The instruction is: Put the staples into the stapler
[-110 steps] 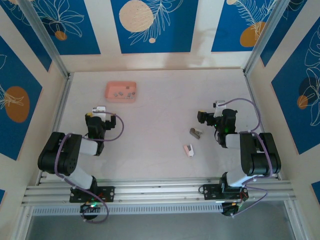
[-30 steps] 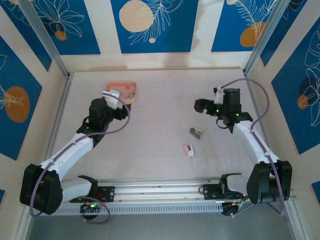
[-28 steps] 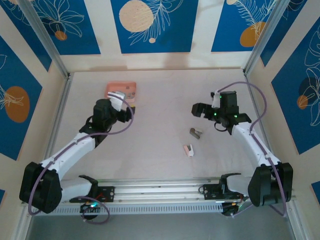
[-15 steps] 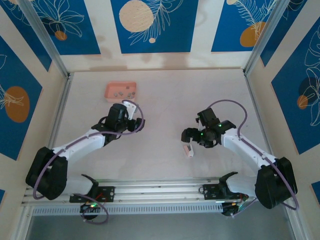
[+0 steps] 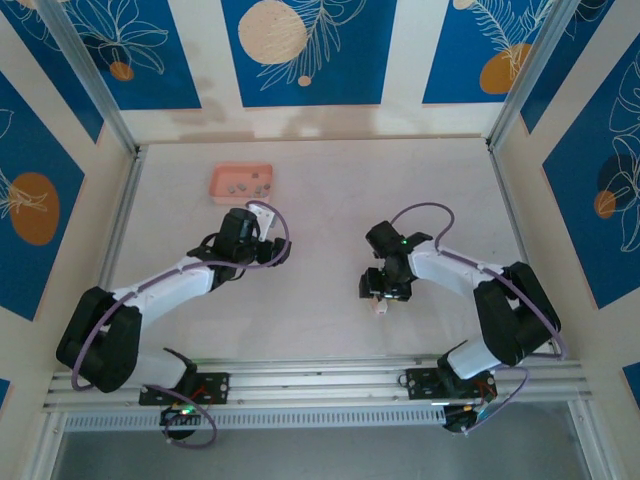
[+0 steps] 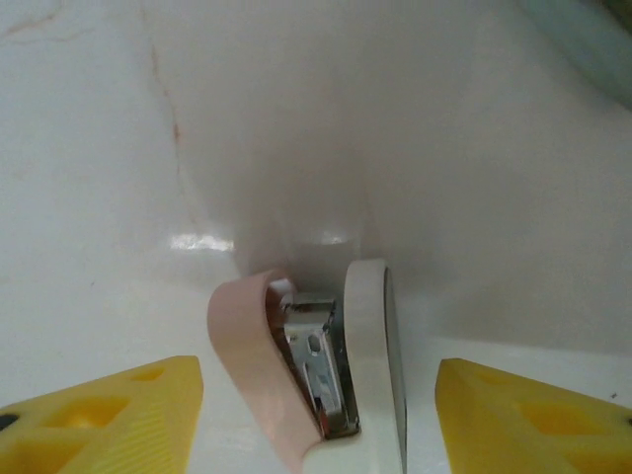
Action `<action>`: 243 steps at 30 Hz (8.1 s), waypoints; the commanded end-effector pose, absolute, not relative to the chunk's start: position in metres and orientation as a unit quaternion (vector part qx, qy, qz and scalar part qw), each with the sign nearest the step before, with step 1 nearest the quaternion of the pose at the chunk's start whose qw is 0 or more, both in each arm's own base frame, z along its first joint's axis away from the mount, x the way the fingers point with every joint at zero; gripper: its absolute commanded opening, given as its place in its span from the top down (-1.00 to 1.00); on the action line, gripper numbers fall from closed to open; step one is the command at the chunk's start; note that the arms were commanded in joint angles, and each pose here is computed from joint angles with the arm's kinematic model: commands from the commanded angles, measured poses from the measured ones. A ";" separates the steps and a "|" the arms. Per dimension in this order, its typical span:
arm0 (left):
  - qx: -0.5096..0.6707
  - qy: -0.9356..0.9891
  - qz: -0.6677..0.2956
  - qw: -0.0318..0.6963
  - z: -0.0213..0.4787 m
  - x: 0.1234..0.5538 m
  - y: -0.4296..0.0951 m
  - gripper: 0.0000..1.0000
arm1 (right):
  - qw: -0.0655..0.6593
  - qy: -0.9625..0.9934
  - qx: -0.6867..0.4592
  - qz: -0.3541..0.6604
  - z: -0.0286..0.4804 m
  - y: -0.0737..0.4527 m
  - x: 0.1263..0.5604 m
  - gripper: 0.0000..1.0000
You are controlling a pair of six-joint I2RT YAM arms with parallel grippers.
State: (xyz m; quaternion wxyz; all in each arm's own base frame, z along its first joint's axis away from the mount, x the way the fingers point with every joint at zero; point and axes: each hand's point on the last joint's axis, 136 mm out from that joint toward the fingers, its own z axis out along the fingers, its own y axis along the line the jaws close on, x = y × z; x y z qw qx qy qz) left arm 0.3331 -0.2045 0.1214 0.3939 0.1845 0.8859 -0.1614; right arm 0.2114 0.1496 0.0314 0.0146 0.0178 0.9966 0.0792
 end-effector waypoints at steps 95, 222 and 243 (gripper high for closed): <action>0.380 0.600 -0.427 0.560 0.217 0.229 -0.315 0.76 | 0.470 0.734 -0.238 0.429 0.275 0.243 0.250 -0.48; 0.570 0.538 -0.349 0.513 0.196 0.194 -0.319 0.75 | 0.402 0.616 -0.641 0.220 0.197 0.271 0.196 0.33; 0.573 0.541 -0.300 0.538 0.196 0.206 -0.313 0.80 | 0.253 0.859 -0.170 0.412 0.184 0.260 0.214 -0.04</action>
